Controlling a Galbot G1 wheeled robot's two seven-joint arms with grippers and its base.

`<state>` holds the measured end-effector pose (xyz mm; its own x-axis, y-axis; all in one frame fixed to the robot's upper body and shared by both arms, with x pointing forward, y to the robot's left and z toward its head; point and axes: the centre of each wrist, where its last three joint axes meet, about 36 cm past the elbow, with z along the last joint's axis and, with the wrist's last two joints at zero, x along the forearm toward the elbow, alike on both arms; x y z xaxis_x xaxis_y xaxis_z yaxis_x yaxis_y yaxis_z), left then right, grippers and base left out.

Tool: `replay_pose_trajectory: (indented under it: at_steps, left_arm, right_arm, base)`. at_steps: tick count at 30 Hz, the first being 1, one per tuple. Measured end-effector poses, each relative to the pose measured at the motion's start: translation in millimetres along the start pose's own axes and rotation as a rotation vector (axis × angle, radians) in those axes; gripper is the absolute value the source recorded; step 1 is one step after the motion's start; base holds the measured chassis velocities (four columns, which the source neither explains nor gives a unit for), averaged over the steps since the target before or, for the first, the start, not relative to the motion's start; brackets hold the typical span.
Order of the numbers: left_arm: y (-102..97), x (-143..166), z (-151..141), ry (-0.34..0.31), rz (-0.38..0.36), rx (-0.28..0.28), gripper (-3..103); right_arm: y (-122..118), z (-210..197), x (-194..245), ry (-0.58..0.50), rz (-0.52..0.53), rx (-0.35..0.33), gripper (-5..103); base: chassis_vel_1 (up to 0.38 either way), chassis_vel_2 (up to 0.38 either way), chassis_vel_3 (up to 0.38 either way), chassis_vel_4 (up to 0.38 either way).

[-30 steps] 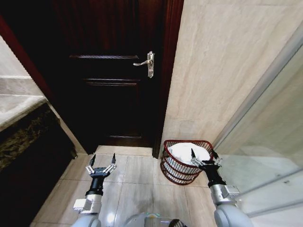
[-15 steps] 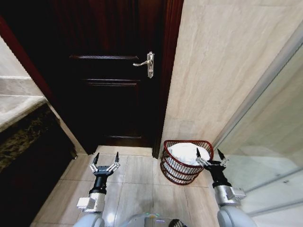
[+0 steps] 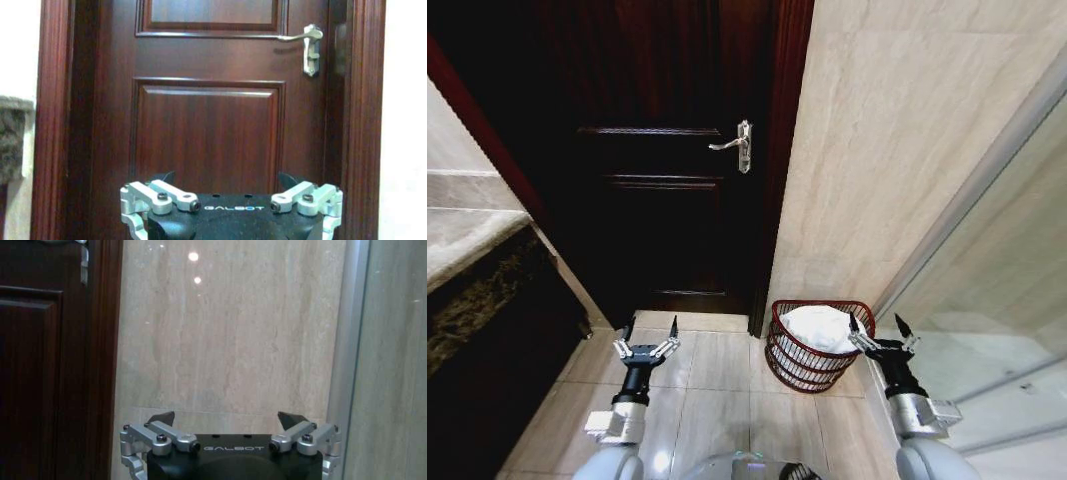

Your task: Discard the used towel into the hamper.

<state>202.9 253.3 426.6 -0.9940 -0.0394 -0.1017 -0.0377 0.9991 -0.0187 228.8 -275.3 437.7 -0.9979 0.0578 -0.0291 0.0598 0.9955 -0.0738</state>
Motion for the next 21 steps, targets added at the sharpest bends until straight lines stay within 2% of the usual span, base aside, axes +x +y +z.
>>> replay_pose_trajectory:
  at_steps: [5,11,21]
  left_arm:
    - [7.8,-1.4,-7.0,-0.002,0.004,-0.026,100]
    - [6.2,-3.5,-15.9,-0.007,-0.002,-0.027,100]
    - [2.0,-4.8,-28.5,-0.014,-0.006,-0.034,100]
  right_arm:
    - [10.8,1.8,0.9,0.001,-0.008,-0.012,100]
    - [25.4,1.3,2.6,-0.005,-0.015,-0.034,100]
    - [26.1,-1.6,1.7,-0.018,-0.014,-0.031,100]
  base:
    - [0.000,0.000,0.000,0.000]
    - [0.000,0.000,0.000,0.000]
    - [0.000,0.000,0.000,0.000]
